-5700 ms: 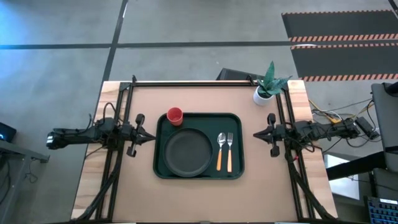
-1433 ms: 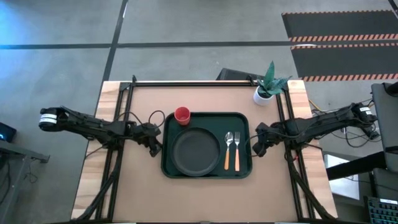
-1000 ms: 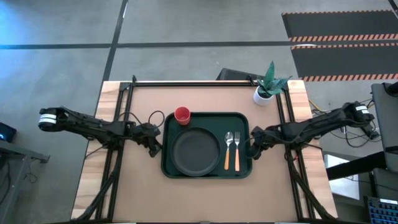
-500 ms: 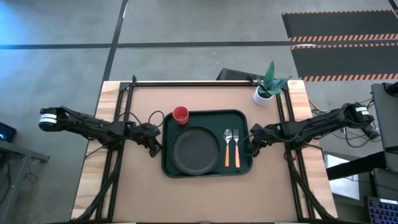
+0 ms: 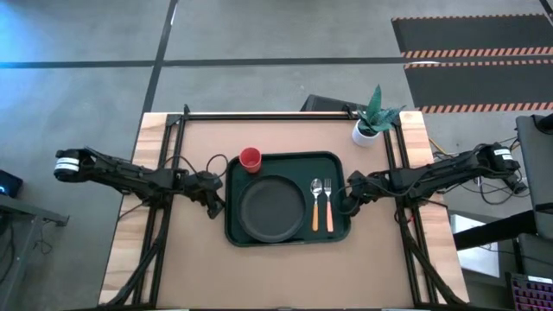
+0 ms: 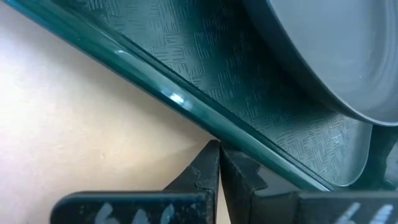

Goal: Pick and place plate/cup/fork/spoon on tray
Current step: Adjust the black tray

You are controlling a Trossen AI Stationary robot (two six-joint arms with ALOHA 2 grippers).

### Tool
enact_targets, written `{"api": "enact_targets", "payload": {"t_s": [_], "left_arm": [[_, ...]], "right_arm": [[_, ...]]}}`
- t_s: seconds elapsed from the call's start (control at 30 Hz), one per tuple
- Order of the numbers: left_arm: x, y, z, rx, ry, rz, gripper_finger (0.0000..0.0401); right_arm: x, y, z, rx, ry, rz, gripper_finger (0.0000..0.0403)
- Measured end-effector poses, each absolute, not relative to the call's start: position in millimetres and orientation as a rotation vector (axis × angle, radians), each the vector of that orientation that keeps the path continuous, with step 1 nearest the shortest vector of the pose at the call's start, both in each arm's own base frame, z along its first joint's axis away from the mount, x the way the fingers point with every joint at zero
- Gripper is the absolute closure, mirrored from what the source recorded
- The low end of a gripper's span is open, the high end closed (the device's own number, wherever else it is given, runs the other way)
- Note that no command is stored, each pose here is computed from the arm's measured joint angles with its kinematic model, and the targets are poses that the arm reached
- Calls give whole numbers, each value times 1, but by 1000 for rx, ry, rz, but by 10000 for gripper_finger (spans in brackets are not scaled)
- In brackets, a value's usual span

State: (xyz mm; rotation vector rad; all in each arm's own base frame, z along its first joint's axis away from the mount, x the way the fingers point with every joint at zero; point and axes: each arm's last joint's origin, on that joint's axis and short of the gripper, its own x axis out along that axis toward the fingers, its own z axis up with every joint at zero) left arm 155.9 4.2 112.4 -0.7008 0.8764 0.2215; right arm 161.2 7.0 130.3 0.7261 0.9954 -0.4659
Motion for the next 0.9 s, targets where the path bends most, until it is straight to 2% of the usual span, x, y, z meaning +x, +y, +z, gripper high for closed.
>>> {"api": "enact_targets", "payload": {"t_s": [0.9], "left_arm": [[153, 3, 116, -730, 868, 216, 401]], "right_arm": [[171, 31, 128, 764, 1024, -481, 394]]}}
